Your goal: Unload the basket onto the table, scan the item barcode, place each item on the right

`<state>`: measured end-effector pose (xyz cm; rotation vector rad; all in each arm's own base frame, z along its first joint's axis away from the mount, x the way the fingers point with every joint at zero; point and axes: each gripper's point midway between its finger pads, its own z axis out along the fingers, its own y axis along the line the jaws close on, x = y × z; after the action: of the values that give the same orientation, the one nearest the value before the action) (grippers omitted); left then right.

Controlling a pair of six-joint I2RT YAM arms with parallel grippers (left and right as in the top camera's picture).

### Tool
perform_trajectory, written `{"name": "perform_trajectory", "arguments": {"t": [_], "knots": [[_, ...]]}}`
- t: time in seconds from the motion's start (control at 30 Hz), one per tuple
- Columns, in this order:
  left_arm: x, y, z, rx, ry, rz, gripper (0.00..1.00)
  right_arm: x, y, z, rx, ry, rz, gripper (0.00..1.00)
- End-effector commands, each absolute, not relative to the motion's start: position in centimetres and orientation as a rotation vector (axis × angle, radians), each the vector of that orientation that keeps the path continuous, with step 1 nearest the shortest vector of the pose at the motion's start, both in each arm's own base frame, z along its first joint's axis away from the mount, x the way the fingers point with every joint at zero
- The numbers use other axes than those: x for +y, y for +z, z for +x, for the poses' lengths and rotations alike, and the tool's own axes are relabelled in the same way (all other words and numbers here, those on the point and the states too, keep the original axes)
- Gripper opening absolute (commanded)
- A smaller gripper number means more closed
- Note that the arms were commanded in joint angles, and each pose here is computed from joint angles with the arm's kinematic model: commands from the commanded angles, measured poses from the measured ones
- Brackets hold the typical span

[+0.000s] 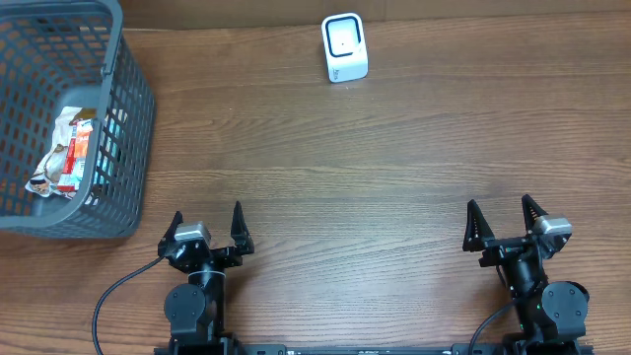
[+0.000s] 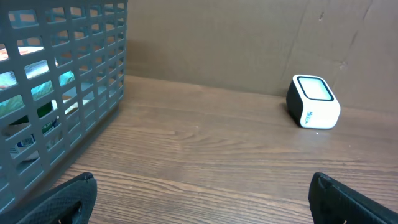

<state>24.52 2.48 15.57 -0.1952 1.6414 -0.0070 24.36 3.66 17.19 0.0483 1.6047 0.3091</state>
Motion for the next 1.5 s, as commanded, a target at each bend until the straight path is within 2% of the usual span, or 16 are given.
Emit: {"name": "perform_trajectory", "arguments": {"t": [0.0, 0.9, 1.1, 1.47], "knots": [[2.6, 15.7, 24.5, 1.632, 0.014, -0.186, 1.00, 3.5, 17.0, 24.4, 1.599, 0.307, 0.061, 1.00], [2.6, 16.2, 24.5, 1.614, 0.015, -0.186, 1.00, 3.5, 17.0, 24.4, 1.599, 0.307, 0.061, 1.00], [2.4, 21.0, 23.6, 1.539, 0.018, -0.164, 1.00, 3.5, 17.0, 24.4, 1.599, 0.307, 0.061, 1.00], [1.0, 30.4, 19.2, 1.570, -0.092, -0.167, 1.00, 3.5, 17.0, 24.4, 1.599, 0.307, 0.061, 1.00]]}}
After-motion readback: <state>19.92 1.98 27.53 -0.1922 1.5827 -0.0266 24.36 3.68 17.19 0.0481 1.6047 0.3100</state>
